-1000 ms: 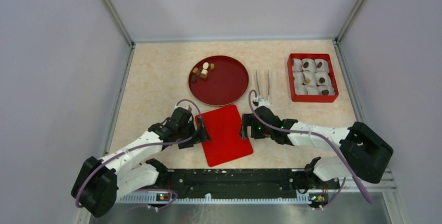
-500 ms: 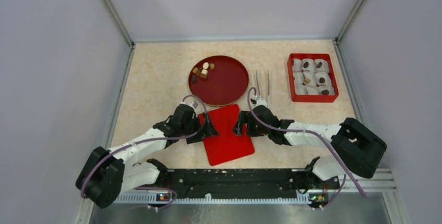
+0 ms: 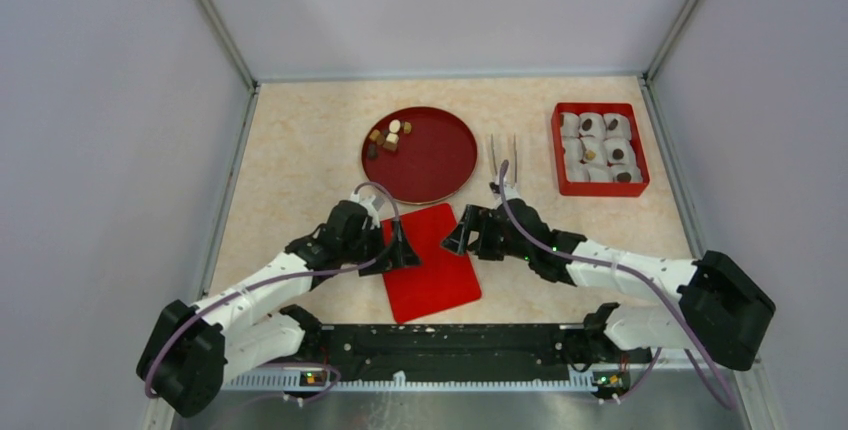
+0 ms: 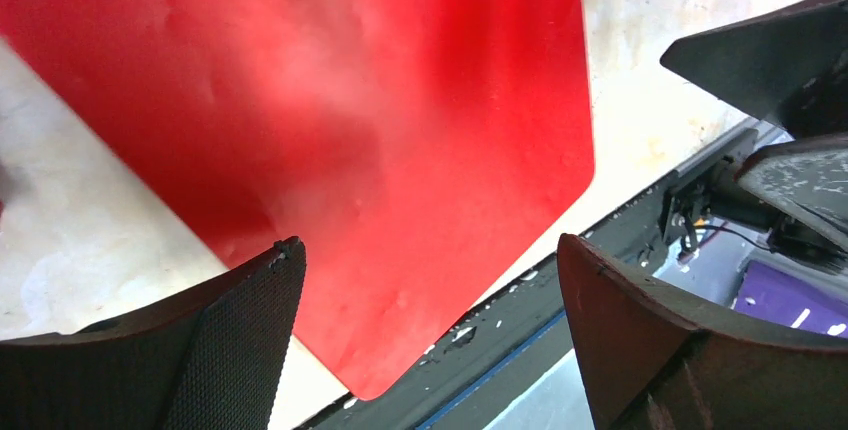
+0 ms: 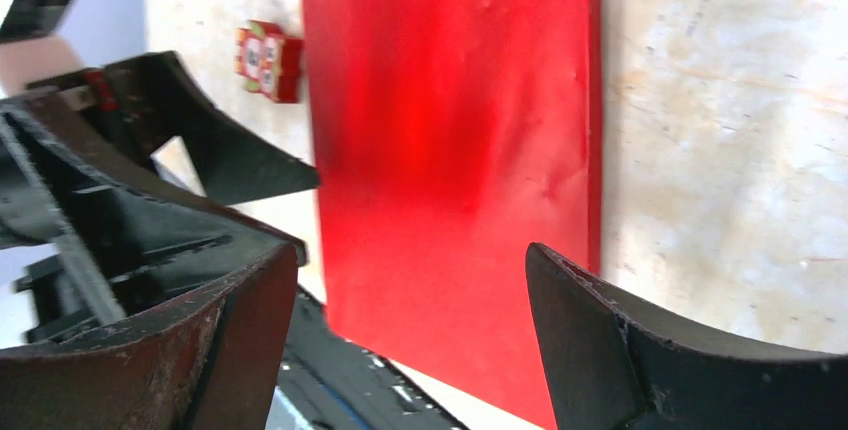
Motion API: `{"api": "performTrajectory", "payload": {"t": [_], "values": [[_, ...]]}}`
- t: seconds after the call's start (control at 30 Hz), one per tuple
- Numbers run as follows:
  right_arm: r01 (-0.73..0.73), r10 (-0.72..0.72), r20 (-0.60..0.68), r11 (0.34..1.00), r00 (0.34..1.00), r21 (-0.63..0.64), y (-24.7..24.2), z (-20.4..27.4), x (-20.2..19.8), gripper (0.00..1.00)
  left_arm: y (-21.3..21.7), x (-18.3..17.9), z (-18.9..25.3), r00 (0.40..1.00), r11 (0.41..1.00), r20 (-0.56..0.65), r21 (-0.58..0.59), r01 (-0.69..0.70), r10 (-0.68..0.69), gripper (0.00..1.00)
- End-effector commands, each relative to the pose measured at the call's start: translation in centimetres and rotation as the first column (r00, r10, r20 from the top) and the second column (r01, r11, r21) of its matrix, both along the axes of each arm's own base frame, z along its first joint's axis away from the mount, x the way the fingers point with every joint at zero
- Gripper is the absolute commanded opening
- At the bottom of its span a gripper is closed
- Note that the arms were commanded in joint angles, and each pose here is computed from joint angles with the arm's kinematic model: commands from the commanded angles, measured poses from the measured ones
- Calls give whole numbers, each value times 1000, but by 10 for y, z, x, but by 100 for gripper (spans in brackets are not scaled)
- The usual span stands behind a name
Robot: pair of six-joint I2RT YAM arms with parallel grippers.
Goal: Pack the chocolate
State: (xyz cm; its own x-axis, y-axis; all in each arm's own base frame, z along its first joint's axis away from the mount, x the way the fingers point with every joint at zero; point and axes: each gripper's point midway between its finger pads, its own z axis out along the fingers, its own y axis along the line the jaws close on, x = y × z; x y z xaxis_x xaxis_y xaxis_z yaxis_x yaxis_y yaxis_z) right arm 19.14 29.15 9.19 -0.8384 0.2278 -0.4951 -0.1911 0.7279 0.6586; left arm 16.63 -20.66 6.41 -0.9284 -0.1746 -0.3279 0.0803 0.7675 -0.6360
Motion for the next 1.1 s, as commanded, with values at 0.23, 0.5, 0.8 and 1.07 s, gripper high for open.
{"api": "performTrajectory", "payload": {"t": [0.23,0.5,0.8,1.07], "values": [[11,-15,44,996,999,90,3,23,-1,81,-9,16,27,996,1000,88,-28,14,-11,99],[10,-9,8,982,1000,-187,-15,-37,7,82,48,30,10,952,942,133,160,-296,277,99],[-34,30,-28,985,999,-170,4,-71,10,82,32,10,-38,978,965,-31,168,-201,208,99],[-60,60,-52,998,997,10,19,-61,-5,81,2,5,-27,994,995,-34,-4,-100,100,99]]}}
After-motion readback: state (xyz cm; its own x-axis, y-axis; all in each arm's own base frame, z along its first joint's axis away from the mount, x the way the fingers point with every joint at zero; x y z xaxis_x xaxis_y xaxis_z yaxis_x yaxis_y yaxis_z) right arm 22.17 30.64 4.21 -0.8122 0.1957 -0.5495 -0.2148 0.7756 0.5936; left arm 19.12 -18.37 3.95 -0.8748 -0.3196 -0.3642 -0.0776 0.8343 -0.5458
